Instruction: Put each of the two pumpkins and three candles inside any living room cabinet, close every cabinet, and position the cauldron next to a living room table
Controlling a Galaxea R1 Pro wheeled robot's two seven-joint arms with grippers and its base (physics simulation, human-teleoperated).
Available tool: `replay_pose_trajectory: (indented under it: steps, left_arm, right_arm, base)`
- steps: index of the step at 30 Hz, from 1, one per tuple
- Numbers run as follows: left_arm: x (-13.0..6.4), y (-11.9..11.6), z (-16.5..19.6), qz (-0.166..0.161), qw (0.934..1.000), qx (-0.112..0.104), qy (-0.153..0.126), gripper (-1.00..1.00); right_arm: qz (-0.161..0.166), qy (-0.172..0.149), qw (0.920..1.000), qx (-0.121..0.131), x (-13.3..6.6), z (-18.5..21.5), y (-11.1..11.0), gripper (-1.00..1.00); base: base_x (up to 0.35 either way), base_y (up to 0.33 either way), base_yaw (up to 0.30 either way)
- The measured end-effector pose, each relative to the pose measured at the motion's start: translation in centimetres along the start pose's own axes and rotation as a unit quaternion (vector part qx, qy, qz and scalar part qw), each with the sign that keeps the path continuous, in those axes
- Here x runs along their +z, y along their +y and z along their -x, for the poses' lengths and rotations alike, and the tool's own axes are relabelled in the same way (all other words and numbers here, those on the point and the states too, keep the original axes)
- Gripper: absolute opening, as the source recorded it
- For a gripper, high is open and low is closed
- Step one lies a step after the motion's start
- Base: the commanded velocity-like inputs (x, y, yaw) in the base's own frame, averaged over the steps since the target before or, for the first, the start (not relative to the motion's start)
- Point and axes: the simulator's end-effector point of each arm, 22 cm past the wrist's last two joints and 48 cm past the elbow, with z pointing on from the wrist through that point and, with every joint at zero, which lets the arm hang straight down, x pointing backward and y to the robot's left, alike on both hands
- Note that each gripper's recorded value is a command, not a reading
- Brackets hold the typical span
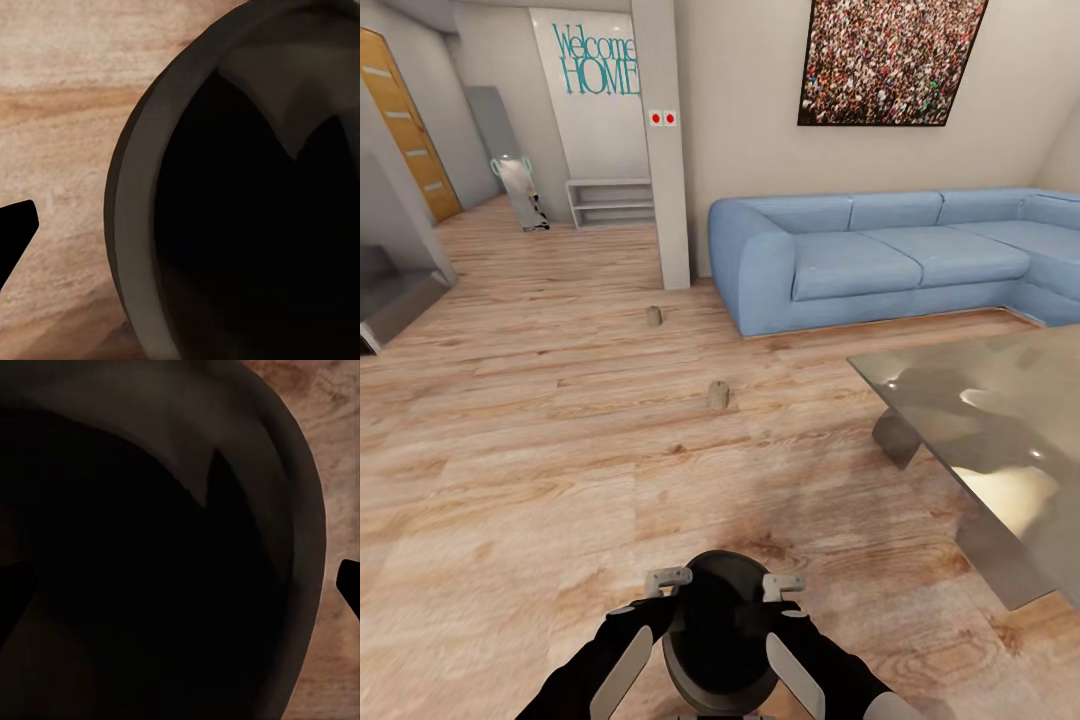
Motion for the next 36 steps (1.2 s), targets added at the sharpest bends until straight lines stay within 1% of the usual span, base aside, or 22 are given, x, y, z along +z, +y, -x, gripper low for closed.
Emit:
replay_pose_trajectory:
  steps: [10, 14, 20, 23, 25, 30, 36]
  left_arm:
    - [0.0, 0.1, 0.1, 0.0, 1.0, 0.0, -0.001, 1.0]
    - [0.0, 0.1, 0.1, 0.001, 1.0, 0.0, -0.001, 1.0]
    - [0.0, 1.4, 0.2, 0.01, 0.9999, 0.002, -0.002, 1.0]
    - [0.0, 1.6, 0.3, 0.011, 0.9999, 0.002, -0.003, 1.0]
    - [0.3, 1.7, 0.0, 0.011, 0.9999, 0.002, -0.004, 1.0]
    - [1.2, 2.0, -0.8, 0.011, 0.9999, 0.002, -0.004, 1.0]
    - [1.3, 2.1, -0.9, 0.013, 0.9999, 0.002, -0.003, 1.0]
  right_arm:
    - [-0.001, 0.0, 1.0, 0.002, 0.0, 0.0, -0.1, 1.0]
    - [-0.001, -0.005, 1.0, 0.005, 0.0, 0.2, -0.1, 1.0]
    - [-0.001, -0.007, 1.0, 0.006, 0.0, 0.3, -0.1, 1.0]
    - [-0.001, -0.007, 1.0, 0.006, 0.0, 0.3, -0.1, 1.0]
    - [-0.001, -0.007, 1.0, 0.006, 0.4, -0.1, -0.2, 1.0]
    - [-0.012, 0.007, 0.9999, 0.005, 1.6, -2.1, -1.3, 1.0]
    - [-0.03, 0.014, 0.9994, 0.007, 2.1, -3.6, -2.8, 1.0]
  base:
    - [0.0, 0.0, 0.0]
    - [0.0, 0.0, 0.0]
    - [0.0, 0.0, 0.0]
    - [0.0, 0.0, 0.0]
    - [0.0, 0.0, 0.0]
    - [0.0, 0.0, 0.0]
    - [0.0, 0.0, 0.0]
